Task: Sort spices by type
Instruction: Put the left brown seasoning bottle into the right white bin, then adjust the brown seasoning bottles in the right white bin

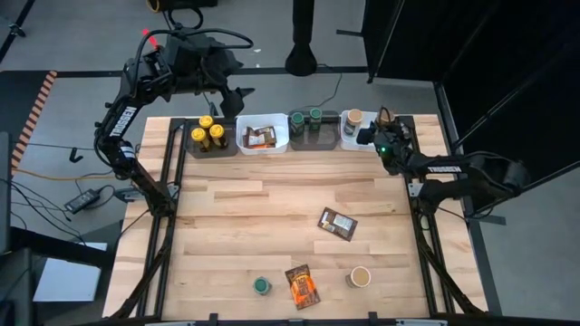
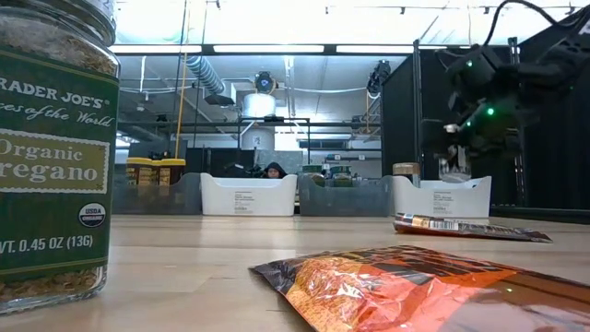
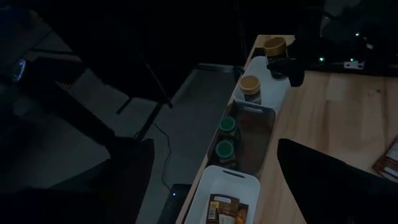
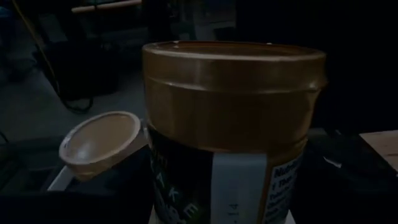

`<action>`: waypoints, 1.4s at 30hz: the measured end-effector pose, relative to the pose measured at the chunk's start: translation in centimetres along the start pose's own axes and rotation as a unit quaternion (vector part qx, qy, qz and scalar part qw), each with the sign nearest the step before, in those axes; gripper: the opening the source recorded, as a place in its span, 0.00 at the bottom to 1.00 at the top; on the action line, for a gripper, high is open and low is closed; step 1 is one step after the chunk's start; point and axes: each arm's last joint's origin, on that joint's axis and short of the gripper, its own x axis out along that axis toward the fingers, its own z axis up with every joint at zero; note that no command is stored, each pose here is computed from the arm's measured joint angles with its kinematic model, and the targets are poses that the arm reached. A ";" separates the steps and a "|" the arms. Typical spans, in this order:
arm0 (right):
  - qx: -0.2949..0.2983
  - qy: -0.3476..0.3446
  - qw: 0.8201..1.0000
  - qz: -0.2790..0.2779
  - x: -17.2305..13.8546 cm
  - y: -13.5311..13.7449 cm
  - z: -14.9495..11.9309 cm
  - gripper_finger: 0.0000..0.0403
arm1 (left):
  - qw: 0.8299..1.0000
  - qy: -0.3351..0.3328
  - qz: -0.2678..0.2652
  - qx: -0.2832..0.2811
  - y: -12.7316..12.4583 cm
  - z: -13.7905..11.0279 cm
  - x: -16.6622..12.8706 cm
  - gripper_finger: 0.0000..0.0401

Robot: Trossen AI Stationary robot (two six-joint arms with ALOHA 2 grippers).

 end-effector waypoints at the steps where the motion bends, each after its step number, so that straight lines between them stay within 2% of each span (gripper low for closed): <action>1: 0.001 -0.002 1.000 -0.002 0.2 0.0 -0.1 0.72 | 1.000 0.001 0.002 0.000 0.0 0.0 0.0 0.86; 9: -0.002 0.000 1.000 -0.010 1.9 0.3 -1.4 0.76 | 1.000 0.003 0.009 0.010 0.1 0.0 0.0 0.86; 18: -0.035 0.009 0.999 -0.032 2.9 0.9 -2.9 0.72 | 1.000 0.011 0.021 0.021 0.3 -0.2 0.3 0.86; 24: -0.049 0.011 0.998 -0.038 3.0 1.0 -3.4 0.84 | 0.999 0.013 0.026 0.018 0.5 -0.2 0.3 0.86; 28: -0.053 0.013 0.998 -0.038 2.9 1.0 -3.5 0.86 | 0.999 0.013 0.026 0.018 0.6 -0.2 0.3 0.86; 33: -0.045 0.010 0.999 -0.014 2.5 1.1 -2.8 0.83 | 0.999 0.013 0.027 0.018 0.6 -0.2 0.3 0.86; 42: -0.052 -0.058 0.997 0.016 1.0 1.1 1.2 0.79 | 0.999 0.013 0.028 0.018 0.6 -0.2 0.3 0.86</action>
